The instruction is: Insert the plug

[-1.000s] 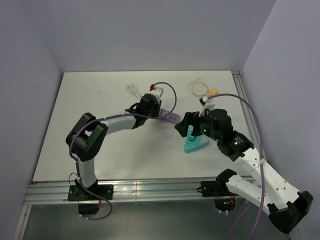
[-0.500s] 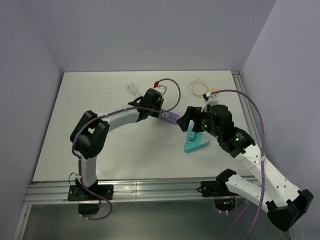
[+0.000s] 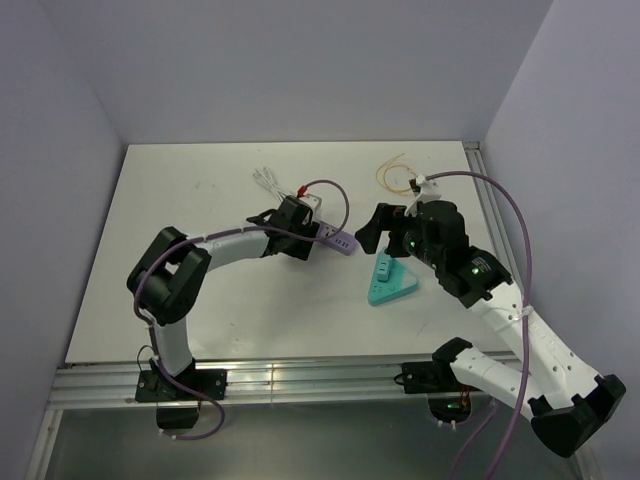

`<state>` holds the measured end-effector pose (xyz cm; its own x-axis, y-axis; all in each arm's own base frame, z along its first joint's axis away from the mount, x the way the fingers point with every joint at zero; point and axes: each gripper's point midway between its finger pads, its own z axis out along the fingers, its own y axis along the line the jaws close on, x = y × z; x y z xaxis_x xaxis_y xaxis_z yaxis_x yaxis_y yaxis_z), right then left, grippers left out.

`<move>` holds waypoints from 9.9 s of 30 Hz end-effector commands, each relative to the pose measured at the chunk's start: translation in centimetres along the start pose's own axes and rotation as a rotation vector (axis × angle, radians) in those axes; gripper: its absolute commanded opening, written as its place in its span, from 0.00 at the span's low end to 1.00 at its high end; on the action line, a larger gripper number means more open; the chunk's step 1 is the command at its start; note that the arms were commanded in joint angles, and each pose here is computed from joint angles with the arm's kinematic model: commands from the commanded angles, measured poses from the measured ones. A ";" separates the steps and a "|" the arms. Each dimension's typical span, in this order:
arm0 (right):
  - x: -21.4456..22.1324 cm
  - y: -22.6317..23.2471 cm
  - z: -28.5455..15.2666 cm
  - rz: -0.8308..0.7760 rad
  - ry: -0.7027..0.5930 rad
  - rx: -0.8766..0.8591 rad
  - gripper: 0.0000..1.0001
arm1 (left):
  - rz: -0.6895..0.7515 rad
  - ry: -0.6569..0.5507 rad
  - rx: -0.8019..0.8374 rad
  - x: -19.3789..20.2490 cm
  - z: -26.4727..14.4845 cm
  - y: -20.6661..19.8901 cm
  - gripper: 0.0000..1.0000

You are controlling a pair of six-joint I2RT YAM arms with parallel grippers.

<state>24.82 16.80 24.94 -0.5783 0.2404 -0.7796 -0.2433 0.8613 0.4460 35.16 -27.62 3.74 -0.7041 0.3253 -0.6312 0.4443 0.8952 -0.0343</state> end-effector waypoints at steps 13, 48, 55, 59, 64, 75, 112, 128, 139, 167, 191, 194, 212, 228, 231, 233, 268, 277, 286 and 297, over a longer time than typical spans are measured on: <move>-7.6 -5.1 1.7 0.093 -0.168 0.311 1.00 | -0.106 -0.421 0.157 -6.9 -15.0 -0.8 0.91; -6.8 -30.4 24.0 0.443 0.050 1.001 0.88 | -0.097 -0.613 0.477 -4.9 -26.3 -3.9 0.86; -5.8 -30.9 24.8 0.449 0.120 0.990 0.82 | -0.103 -0.589 0.473 -5.0 -25.6 -3.9 0.85; -5.4 -31.5 25.5 0.465 0.156 0.986 0.72 | -0.113 -0.587 0.482 -5.4 -25.8 -4.1 0.84; -5.2 -31.7 25.9 0.465 0.183 0.976 0.57 | -0.133 -0.605 0.495 -5.9 -26.6 -4.2 0.82; -3.6 -31.3 25.4 0.482 0.221 0.970 0.64 | -0.168 -0.591 0.518 -6.1 -27.1 -4.6 0.80; -14.7 -8.4 14.7 0.238 -0.117 0.348 0.00 | -0.125 -0.874 0.528 -13.3 -34.0 -4.3 0.92; -8.8 8.8 1.6 -0.340 -0.240 -0.397 0.00 | -0.332 -0.711 0.641 -15.0 -36.1 -5.9 0.98; -6.1 11.2 -2.5 -0.356 -0.409 -0.488 0.00 | -0.503 -0.619 0.790 -13.6 -33.9 -7.8 0.97; -3.4 15.1 -5.6 -0.442 -0.376 -0.697 0.00 | -0.488 -0.553 1.049 -12.0 -34.3 -8.8 0.61; -1.4 16.8 -6.2 -0.469 -0.281 -0.830 0.00 | -0.435 -0.582 1.202 -10.6 -37.2 -8.9 0.58; -1.3 17.0 -6.2 -0.469 -0.271 -0.837 0.00 | -0.424 -0.570 1.240 -10.3 -37.5 -9.3 0.40; -2.7 18.1 -6.4 -0.228 -0.147 -0.799 0.89 | -0.482 -0.830 1.073 -11.7 -39.1 -6.2 0.00; -4.6 21.8 -6.3 -0.070 -0.073 -1.047 0.74 | -0.406 -0.876 1.189 -10.6 -41.2 -7.1 0.00; -4.6 22.1 -6.2 -0.059 -0.063 -1.068 0.70 | -0.405 -0.877 1.193 -10.6 -41.2 -7.2 0.01; -4.8 22.4 -6.4 -0.049 -0.066 -1.088 0.67 | -0.404 -0.876 1.197 -10.6 -41.2 -7.2 0.00; -3.0 10.3 3.2 -0.327 0.269 -0.281 0.00 | -0.561 -1.043 0.343 -7.8 -40.3 4.9 1.00; -0.7 3.0 8.0 -0.498 0.434 0.064 0.00 | -0.520 -1.038 0.329 -7.1 -40.2 4.7 0.99; -0.1 0.2 15.1 -0.708 0.528 0.186 0.00 | -0.502 -1.019 0.303 -6.9 -39.3 4.8 0.99; 1.8 -2.5 18.4 -0.885 0.689 0.224 0.00 | -0.496 -1.002 0.278 -6.8 -38.4 5.0 0.99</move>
<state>38.24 23.62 12.34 -0.6443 -0.6834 -0.3433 -0.6446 0.7268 -0.2371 20.55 -13.64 38.02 -0.1438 -0.5620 -0.8145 0.4438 0.6991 -0.5607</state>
